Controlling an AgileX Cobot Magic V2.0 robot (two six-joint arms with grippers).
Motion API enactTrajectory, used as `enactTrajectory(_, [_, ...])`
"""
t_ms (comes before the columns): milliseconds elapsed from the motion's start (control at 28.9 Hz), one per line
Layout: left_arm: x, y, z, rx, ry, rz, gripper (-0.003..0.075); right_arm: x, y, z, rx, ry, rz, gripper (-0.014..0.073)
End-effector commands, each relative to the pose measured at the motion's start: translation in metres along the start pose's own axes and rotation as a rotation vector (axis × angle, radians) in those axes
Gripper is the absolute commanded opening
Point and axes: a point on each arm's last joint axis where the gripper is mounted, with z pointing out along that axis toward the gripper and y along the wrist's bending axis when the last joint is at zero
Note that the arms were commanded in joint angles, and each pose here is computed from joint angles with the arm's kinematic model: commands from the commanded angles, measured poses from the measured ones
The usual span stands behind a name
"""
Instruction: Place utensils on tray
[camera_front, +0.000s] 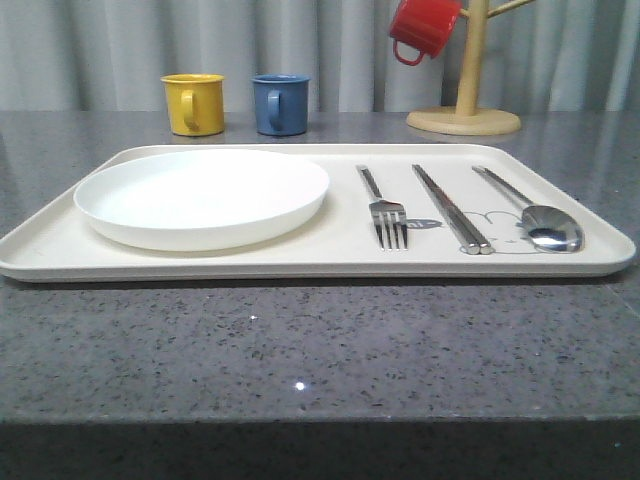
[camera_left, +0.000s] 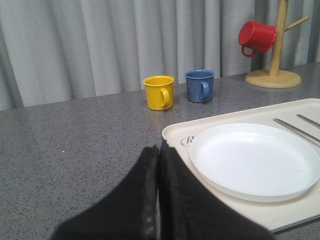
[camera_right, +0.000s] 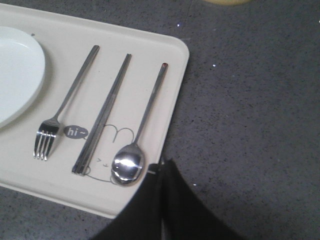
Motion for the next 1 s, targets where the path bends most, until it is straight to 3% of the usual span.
enactTrajectory(0, [-0.016,0.003,-0.001,-0.020,-0.093,-0.021,-0.0018,0.017,-0.004,-0.020,0.025,-0.195,-0.053,-0.0068])
enactTrajectory(346, [-0.016,0.003,-0.001,-0.020,-0.093,-0.021,-0.0018,0.090,-0.009,-0.051,0.037,-0.424,-0.087,-0.0068])
enactTrajectory(520, [-0.016,0.003,-0.001,-0.020,-0.093,-0.021,-0.0018,0.099,-0.009,-0.059,0.034,-0.503,-0.088,-0.0068])
enactTrajectory(970, [-0.016,0.003,-0.001,-0.020,-0.093,-0.021,-0.0018,0.099,-0.009,-0.058,0.034,-0.500,-0.088,-0.0068])
